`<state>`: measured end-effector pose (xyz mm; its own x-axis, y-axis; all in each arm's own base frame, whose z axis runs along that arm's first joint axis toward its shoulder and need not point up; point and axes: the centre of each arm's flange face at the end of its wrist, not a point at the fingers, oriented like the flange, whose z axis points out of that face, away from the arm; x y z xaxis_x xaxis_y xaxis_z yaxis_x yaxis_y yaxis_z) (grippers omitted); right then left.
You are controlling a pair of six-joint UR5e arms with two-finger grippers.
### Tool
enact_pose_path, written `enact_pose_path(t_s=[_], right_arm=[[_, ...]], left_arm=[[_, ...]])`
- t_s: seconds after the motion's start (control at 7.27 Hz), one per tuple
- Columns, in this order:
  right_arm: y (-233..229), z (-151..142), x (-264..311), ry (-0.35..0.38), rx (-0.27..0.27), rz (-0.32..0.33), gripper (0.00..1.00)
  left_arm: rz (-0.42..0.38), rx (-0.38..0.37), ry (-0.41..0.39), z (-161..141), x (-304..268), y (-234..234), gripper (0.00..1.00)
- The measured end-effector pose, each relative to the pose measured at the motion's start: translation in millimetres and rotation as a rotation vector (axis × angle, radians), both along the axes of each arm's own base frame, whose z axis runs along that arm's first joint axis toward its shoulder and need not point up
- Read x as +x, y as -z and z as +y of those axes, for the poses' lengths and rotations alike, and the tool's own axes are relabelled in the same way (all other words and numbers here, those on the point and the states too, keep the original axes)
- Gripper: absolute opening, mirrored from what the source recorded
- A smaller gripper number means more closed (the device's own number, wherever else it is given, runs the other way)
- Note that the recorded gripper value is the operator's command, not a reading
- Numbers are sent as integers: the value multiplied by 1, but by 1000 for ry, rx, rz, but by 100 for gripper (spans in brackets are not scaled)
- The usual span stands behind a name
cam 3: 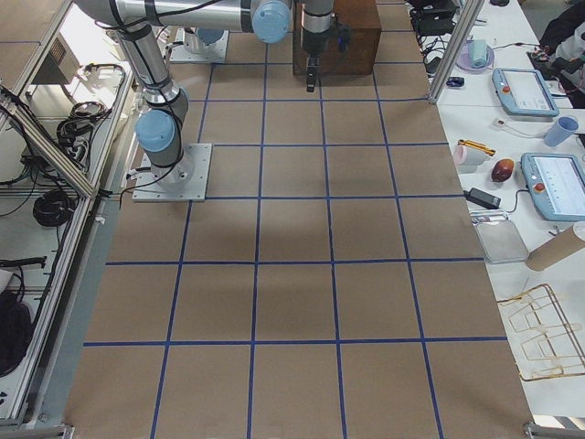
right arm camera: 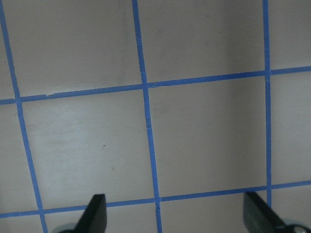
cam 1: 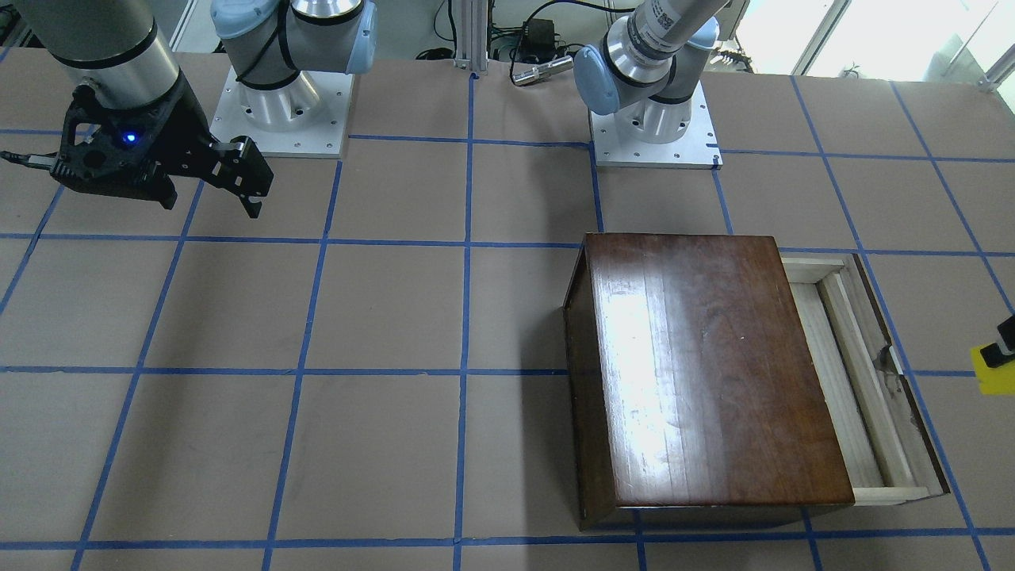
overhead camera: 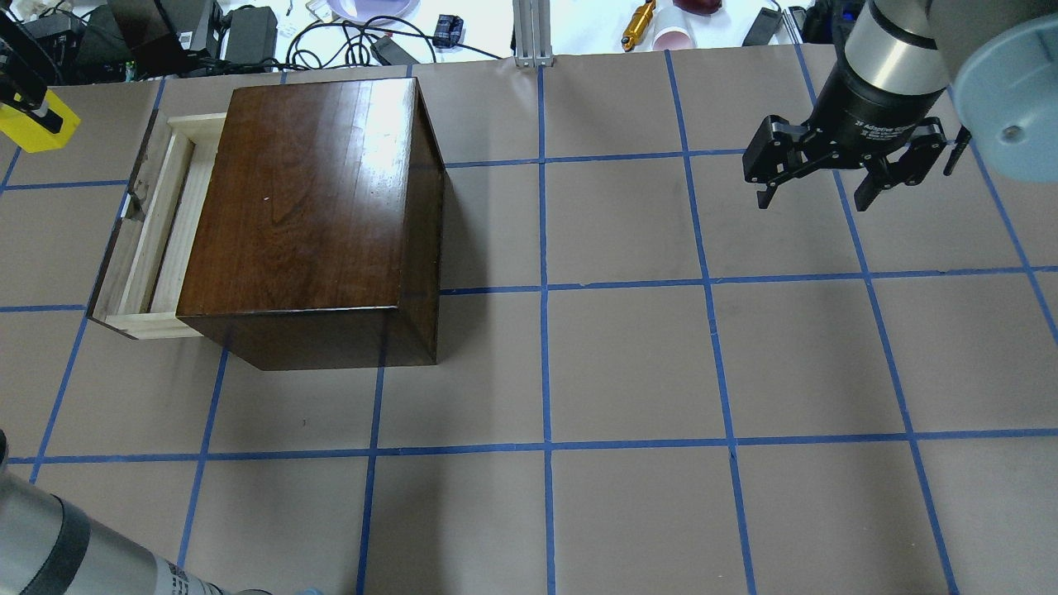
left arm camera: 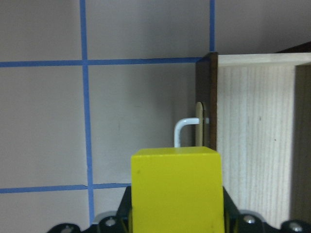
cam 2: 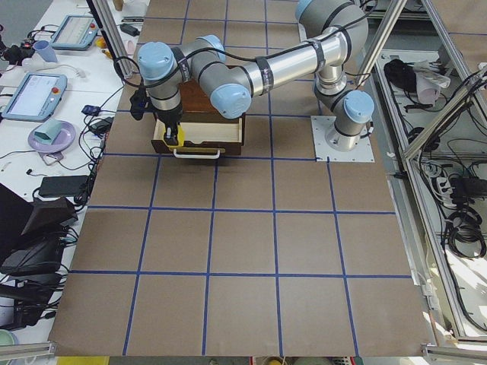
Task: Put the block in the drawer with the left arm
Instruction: 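Lift the yellow block and carry it over the open drawer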
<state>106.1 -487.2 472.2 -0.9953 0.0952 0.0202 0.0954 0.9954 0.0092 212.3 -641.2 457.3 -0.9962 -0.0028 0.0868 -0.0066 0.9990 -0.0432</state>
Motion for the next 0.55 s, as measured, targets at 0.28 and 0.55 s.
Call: enact_pose_path(t_s=[0.28,0.55], right_arm=[[0,0,0,0,0,-1,100],[0,0,0,0,0,0,100]], left_arm=[[22,37,-45,8,-34,15,0],[36,71,-54,11,-61,36,0]])
